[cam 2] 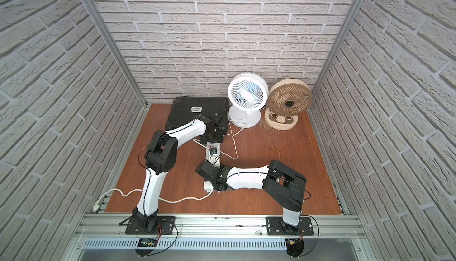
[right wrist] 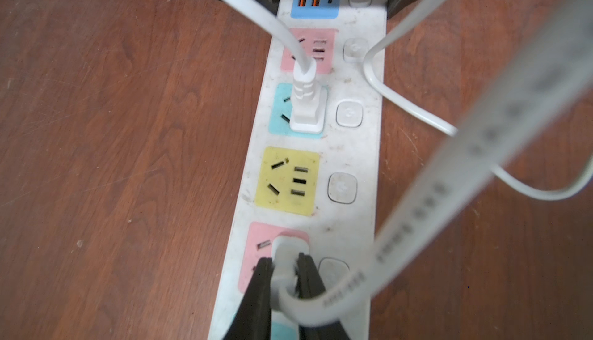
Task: Unplug the desk fan from the power strip
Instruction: Remove the plug from the socket.
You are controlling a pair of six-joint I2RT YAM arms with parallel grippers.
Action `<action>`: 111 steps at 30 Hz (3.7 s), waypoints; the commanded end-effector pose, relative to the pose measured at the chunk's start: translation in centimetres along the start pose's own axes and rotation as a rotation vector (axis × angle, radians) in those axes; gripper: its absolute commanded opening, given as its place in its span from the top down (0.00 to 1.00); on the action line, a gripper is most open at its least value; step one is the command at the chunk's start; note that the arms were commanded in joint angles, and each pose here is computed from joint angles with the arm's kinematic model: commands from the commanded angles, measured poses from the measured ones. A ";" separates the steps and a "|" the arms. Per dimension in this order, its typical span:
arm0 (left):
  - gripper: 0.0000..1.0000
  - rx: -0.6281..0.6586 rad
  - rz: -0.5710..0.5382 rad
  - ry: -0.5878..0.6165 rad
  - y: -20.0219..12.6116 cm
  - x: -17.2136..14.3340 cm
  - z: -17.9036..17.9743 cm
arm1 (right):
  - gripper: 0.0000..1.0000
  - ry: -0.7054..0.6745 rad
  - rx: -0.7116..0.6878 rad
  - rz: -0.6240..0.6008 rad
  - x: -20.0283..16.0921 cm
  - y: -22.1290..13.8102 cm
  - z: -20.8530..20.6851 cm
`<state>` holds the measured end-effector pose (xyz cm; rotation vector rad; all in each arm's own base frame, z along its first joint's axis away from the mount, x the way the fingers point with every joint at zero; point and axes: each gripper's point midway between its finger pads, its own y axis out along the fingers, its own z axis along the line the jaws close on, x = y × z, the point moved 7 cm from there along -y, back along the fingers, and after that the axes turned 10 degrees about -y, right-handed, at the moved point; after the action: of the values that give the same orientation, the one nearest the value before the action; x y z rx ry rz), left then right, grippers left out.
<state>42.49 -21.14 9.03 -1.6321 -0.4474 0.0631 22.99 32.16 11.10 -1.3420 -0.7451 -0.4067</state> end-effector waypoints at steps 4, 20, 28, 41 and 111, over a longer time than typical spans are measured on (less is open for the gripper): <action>1.00 0.151 0.146 -0.009 5.0 -3.1 3.2 | 0.97 -0.070 -0.055 0.024 0.3 -0.5 0.8; 1.00 0.148 0.145 -0.005 5.0 -3.1 3.1 | 0.97 -0.120 -0.112 0.028 0.7 -0.8 1.9; 1.00 0.148 0.141 -0.002 4.7 -2.9 3.2 | 0.97 -0.053 -0.104 0.003 0.5 -1.1 0.3; 1.00 0.148 0.136 0.002 4.4 -2.8 3.3 | 0.97 0.008 -0.081 0.000 0.3 -1.2 -1.0; 1.00 0.129 0.137 0.006 4.4 -2.9 3.1 | 0.97 -0.113 -0.116 0.050 1.0 -0.7 2.7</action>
<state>42.33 -21.08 9.03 -1.6379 -0.4501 0.0510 23.01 33.89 11.67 -1.5076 -0.7554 -0.3513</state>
